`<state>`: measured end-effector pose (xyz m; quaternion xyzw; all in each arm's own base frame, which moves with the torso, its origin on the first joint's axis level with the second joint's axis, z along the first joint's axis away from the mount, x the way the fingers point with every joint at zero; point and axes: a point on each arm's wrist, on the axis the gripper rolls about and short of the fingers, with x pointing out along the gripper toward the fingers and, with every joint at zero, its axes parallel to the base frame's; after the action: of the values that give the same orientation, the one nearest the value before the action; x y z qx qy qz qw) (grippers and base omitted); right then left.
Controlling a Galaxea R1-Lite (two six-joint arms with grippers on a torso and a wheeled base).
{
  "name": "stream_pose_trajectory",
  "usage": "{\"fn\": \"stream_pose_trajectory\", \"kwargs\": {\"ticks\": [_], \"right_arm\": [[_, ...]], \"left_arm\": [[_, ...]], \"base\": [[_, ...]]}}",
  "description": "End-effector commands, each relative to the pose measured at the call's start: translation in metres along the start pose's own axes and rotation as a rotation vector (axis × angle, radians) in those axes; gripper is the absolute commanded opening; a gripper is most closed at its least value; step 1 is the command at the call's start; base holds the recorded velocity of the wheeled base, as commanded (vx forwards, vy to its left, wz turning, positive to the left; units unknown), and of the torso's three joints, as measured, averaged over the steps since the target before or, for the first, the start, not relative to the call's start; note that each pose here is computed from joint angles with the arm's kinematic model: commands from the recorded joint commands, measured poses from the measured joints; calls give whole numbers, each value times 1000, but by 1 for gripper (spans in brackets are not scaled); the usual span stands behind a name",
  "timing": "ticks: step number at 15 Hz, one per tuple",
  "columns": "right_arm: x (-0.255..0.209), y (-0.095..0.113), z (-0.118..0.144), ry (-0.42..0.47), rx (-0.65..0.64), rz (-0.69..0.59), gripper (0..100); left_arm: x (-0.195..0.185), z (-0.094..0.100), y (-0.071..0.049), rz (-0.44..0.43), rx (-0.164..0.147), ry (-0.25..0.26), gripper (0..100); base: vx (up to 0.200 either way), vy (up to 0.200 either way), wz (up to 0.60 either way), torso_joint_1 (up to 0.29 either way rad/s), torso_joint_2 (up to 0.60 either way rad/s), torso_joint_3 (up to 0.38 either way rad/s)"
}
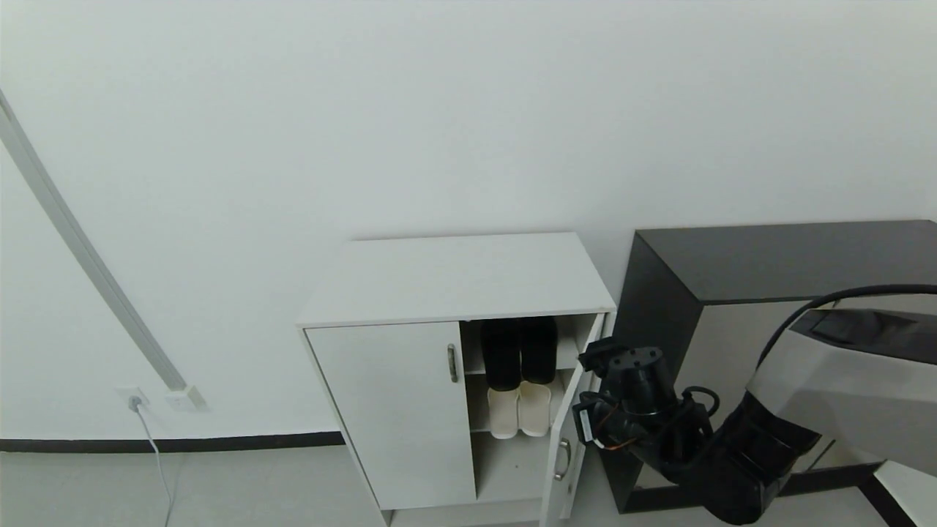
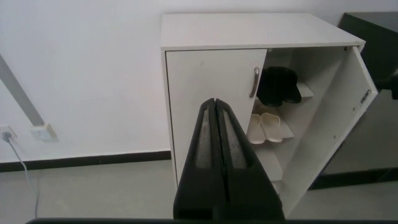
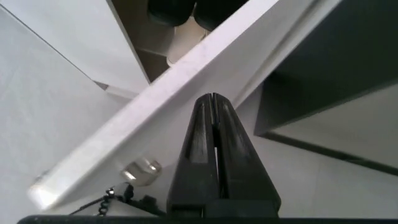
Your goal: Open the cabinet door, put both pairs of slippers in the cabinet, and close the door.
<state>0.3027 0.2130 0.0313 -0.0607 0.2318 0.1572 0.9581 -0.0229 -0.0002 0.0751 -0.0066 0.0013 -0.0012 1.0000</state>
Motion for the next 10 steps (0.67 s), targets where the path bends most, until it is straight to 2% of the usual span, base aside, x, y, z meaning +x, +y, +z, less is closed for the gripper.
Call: {"fn": "stream_pose_trajectory", "kwargs": {"ticks": [1, 10], "right_arm": [[20, 4, -4, 0, 1, -3, 0], [92, 0, 18, -133, 62, -39, 0]], "left_arm": [[0, 0, 0, 1, -1, 1, 0], [0, 0, 0, 1, -1, 1, 0]], "base": [[0, 0, 0, 0, 0, 0], [0, 0, 0, 0, 0, 0]]}}
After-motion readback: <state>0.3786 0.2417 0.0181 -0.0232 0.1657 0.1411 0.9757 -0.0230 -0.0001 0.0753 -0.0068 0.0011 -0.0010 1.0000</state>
